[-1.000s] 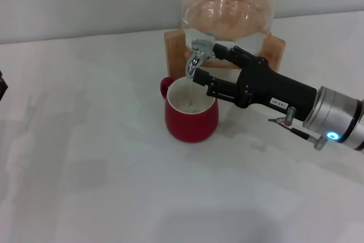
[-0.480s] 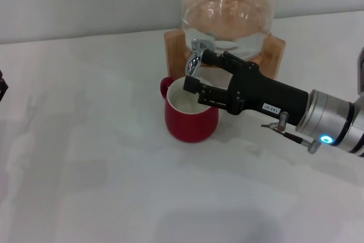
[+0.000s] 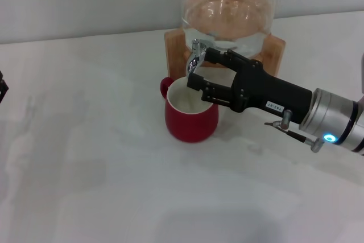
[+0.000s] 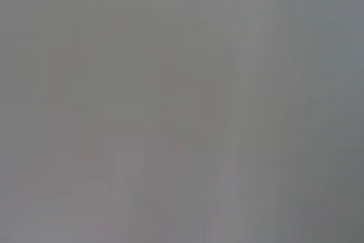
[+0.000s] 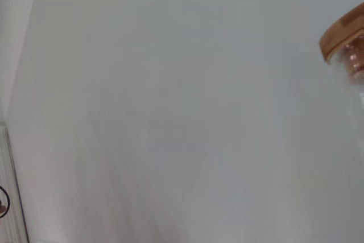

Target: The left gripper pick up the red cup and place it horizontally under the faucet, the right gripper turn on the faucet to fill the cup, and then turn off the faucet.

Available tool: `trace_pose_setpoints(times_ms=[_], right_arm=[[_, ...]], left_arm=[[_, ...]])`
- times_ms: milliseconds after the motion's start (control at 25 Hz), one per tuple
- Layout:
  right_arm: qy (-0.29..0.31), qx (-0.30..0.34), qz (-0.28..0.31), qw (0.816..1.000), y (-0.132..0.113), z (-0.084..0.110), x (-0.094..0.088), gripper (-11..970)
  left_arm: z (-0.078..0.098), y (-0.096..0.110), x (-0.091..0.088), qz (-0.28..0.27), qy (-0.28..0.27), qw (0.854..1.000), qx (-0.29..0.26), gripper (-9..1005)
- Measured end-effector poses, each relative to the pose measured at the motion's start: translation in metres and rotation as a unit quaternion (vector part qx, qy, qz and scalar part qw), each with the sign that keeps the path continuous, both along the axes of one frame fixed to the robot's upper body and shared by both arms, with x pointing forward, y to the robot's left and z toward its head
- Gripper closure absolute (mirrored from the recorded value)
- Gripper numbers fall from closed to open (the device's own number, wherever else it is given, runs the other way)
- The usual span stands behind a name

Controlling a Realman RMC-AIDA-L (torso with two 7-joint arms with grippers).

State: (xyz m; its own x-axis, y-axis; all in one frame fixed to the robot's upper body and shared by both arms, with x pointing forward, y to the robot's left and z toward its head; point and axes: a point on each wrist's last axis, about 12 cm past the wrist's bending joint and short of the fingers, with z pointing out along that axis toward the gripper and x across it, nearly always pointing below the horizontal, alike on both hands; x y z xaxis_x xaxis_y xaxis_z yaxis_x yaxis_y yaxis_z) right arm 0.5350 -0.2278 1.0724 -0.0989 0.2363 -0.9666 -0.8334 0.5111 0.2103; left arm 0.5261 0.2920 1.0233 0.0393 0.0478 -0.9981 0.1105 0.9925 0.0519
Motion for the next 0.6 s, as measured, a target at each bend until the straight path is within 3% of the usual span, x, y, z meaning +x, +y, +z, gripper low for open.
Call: trace_pose_setpoints(times_ms=[600], right_arm=[[0.0,0.023,-0.04,0.999,-0.026,-0.006,-0.018,91]], left_arm=[[-0.001,0.003,-0.001,0.003,0.004,1.0,0.003,111]])
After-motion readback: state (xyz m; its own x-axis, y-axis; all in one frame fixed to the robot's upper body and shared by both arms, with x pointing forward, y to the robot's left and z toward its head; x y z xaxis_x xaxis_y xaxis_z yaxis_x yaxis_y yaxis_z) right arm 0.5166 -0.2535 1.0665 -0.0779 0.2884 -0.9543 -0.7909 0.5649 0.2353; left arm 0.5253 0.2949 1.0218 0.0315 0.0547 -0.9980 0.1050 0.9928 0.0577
